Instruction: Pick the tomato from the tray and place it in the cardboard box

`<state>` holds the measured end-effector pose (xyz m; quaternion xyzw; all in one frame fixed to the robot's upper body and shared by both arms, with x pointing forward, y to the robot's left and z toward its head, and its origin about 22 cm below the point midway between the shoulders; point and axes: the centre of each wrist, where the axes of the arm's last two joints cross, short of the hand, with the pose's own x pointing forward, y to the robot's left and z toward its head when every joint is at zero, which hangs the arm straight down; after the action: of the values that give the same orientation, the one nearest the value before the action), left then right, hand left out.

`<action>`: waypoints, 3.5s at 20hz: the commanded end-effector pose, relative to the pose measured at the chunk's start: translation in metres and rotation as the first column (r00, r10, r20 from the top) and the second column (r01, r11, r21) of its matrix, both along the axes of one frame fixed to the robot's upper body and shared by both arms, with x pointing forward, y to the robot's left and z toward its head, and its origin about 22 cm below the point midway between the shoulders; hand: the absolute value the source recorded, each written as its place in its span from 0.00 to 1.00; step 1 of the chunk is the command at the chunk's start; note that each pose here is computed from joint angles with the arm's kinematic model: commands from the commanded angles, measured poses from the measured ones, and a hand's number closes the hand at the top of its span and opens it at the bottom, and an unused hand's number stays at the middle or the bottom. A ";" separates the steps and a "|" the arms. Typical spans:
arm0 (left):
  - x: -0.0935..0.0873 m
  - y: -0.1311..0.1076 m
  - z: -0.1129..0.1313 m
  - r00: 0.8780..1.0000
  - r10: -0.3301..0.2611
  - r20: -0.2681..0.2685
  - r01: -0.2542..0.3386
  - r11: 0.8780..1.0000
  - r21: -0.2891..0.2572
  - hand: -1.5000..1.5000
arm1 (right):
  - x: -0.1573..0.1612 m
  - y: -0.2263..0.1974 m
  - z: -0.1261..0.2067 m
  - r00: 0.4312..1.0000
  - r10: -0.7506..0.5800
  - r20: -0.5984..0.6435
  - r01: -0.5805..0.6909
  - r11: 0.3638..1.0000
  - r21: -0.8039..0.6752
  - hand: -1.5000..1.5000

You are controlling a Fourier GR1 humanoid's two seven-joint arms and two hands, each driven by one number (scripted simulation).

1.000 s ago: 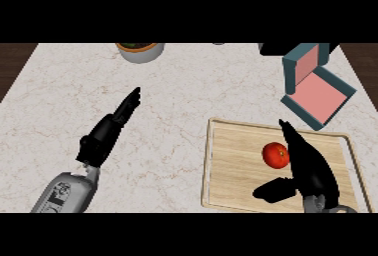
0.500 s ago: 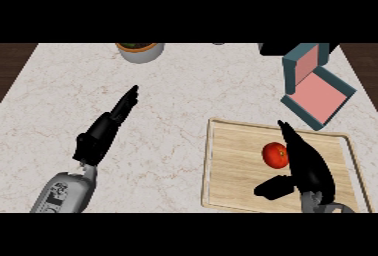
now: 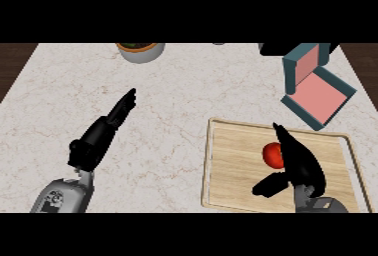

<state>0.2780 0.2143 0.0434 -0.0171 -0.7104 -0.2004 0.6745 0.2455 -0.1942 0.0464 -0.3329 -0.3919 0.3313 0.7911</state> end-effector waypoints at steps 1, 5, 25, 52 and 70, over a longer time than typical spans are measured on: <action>0.000 0.005 -0.010 1.000 0.002 0.001 -0.002 1.000 -0.005 0.50 | 0.005 -0.009 -0.005 1.000 0.004 -0.031 -0.004 1.000 0.001 0.00; -0.009 -0.003 -0.005 1.000 0.000 0.001 0.000 1.000 0.008 0.50 | -0.018 0.004 -0.028 0.999 0.011 -0.049 -0.011 1.000 -0.007 0.00; 0.006 -0.011 -0.016 1.000 0.003 -0.007 -0.003 1.000 -0.001 0.50 | -0.001 0.003 -0.057 0.998 0.061 -0.012 -0.062 0.986 -0.155 1.00; -0.006 0.002 -0.010 1.000 0.020 -0.010 -0.020 1.000 -0.016 0.50 | -0.021 -0.297 0.143 0.043 0.790 0.611 -0.831 0.368 -0.417 1.00; 0.005 -0.021 -0.015 1.000 -0.026 0.011 0.026 1.000 0.006 0.50 | 0.017 -0.324 0.194 0.282 0.661 0.696 -0.743 0.609 -0.277 1.00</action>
<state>0.2830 0.2020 0.0349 -0.0222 -0.7129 -0.2084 0.6692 0.2470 -0.5222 0.2363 -0.2477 -0.7895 0.4456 0.3416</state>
